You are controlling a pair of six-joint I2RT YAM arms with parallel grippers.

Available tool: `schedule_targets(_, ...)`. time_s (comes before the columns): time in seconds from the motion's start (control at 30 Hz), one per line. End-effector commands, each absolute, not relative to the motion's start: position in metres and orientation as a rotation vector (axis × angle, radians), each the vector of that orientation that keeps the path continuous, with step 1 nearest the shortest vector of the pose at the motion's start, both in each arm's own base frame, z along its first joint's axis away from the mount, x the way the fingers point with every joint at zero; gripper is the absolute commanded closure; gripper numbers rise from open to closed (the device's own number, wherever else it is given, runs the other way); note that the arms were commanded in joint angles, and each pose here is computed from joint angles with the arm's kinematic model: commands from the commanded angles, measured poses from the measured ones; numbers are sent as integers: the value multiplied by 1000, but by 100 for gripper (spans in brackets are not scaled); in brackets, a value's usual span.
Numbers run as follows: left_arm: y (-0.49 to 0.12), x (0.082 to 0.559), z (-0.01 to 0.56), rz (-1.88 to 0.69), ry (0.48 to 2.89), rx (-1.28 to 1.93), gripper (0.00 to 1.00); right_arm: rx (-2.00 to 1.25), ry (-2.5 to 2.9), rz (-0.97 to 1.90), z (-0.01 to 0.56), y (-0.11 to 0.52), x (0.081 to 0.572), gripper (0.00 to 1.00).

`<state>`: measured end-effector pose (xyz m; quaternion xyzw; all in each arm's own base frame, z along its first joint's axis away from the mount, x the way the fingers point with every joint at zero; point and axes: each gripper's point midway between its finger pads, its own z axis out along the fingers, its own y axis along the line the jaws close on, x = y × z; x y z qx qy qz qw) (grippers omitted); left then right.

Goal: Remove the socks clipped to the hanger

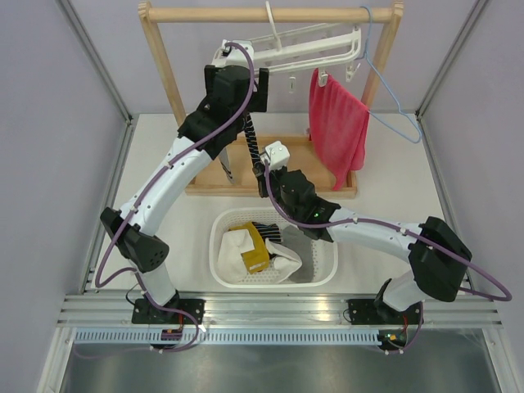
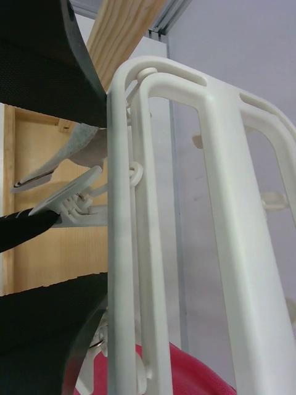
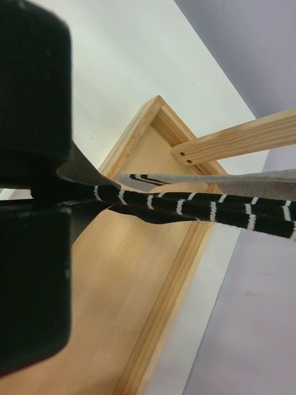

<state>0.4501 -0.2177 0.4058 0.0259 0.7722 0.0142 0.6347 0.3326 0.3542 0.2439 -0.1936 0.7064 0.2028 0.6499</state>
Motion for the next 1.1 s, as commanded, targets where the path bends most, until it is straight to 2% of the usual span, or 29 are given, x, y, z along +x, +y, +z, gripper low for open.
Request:
schedule_targets(0.0, -211, 447, 426, 17, 1712, 36, 0, -434, 1587, 468, 252, 352, 325, 99)
schedule_targets(0.5, -214, 427, 461, -69, 1648, -20, 0, -470, 1550, 265, 265, 353, 319, 99)
schedule_targets(0.67, -213, 428, 475, 21, 1619, -29, 0, -486, 1555, 247, 261, 359, 317, 99)
schedule_targets(1.07, -213, 437, 452, 70, 1683, -59, 2, -497, 1561, 261, 255, 364, 312, 99)
